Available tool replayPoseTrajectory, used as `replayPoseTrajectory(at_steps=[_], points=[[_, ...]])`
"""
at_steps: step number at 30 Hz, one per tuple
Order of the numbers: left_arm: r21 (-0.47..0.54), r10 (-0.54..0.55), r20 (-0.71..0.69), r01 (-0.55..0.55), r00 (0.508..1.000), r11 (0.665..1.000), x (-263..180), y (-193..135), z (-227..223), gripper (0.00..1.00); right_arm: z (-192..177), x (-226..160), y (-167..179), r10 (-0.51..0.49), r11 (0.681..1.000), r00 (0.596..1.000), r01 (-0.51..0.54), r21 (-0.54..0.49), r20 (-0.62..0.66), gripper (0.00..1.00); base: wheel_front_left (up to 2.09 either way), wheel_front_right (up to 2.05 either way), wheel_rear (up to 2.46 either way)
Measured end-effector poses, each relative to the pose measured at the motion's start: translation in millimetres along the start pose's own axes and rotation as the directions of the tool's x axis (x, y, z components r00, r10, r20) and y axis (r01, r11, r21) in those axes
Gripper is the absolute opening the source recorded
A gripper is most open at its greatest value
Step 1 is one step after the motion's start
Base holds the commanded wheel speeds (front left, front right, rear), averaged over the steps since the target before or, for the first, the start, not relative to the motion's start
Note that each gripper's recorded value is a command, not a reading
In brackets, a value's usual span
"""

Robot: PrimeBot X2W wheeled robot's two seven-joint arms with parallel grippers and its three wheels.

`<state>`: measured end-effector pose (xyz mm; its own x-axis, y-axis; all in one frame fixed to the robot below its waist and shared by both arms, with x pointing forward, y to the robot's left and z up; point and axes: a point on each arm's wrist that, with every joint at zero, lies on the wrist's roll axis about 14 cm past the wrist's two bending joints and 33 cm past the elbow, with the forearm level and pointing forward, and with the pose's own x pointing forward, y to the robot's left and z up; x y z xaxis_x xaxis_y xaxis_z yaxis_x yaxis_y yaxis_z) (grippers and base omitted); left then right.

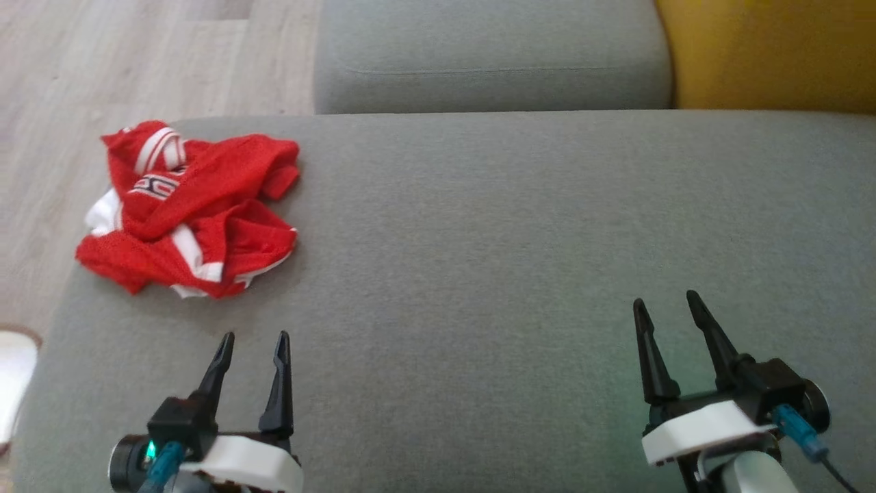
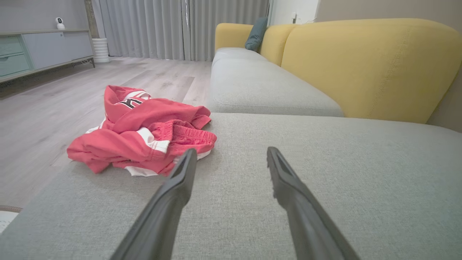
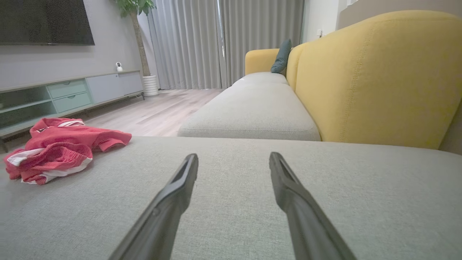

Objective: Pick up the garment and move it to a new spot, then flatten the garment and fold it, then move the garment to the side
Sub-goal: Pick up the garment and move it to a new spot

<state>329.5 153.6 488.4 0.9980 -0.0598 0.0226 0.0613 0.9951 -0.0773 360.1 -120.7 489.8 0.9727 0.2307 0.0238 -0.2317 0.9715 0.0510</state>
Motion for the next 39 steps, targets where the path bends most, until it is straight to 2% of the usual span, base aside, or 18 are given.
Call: replayPoseTrajectory(at_steps=[10,17,21,28,33,39], points=[[0.001,0.167,0.023,-0.167,0.986,0.986,-32.9,47.0,6.0,1.0,3.8,26.4,51.6,0.165,0.986,0.986,-0.165,0.011,0.011,1.0,0.0,0.0,0.0],[0.003,0.316,0.043,-0.317,0.948,0.948,-67.6,87.6,10.7,1.0,4.2,39.8,98.4,0.303,0.953,0.953,-0.303,0.016,0.01,1.0,0.0,0.0,0.0],[0.0,0.368,0.031,-0.368,0.929,0.93,-86.4,98.8,6.0,1.0,4.7,42.4,116.5,0.355,0.935,0.935,-0.355,0.013,0.01,1.0,0.0,0.0,0.0],[0.008,0.375,0.024,-0.375,0.927,0.927,-91.0,101.8,3.9,1.0,3.6,42.1,121.3,0.368,0.93,0.93,-0.368,0.015,0.007,1.0,0.0,0.0,0.0],[0.038,0.348,0.009,-0.348,0.937,0.937,-85.6,100.8,1.1,1.0,-0.2,41.9,114.9,0.351,0.936,0.936,-0.351,0.021,-0.002,1.0,0.0,0.0,0.0],[0.084,0.281,0.047,-0.284,0.959,0.955,-44.8,108.5,20.7,1.0,-12.6,45.7,103.0,0.322,0.947,0.946,-0.321,0.033,-0.03,1.0,0.0,0.0,0.0]])
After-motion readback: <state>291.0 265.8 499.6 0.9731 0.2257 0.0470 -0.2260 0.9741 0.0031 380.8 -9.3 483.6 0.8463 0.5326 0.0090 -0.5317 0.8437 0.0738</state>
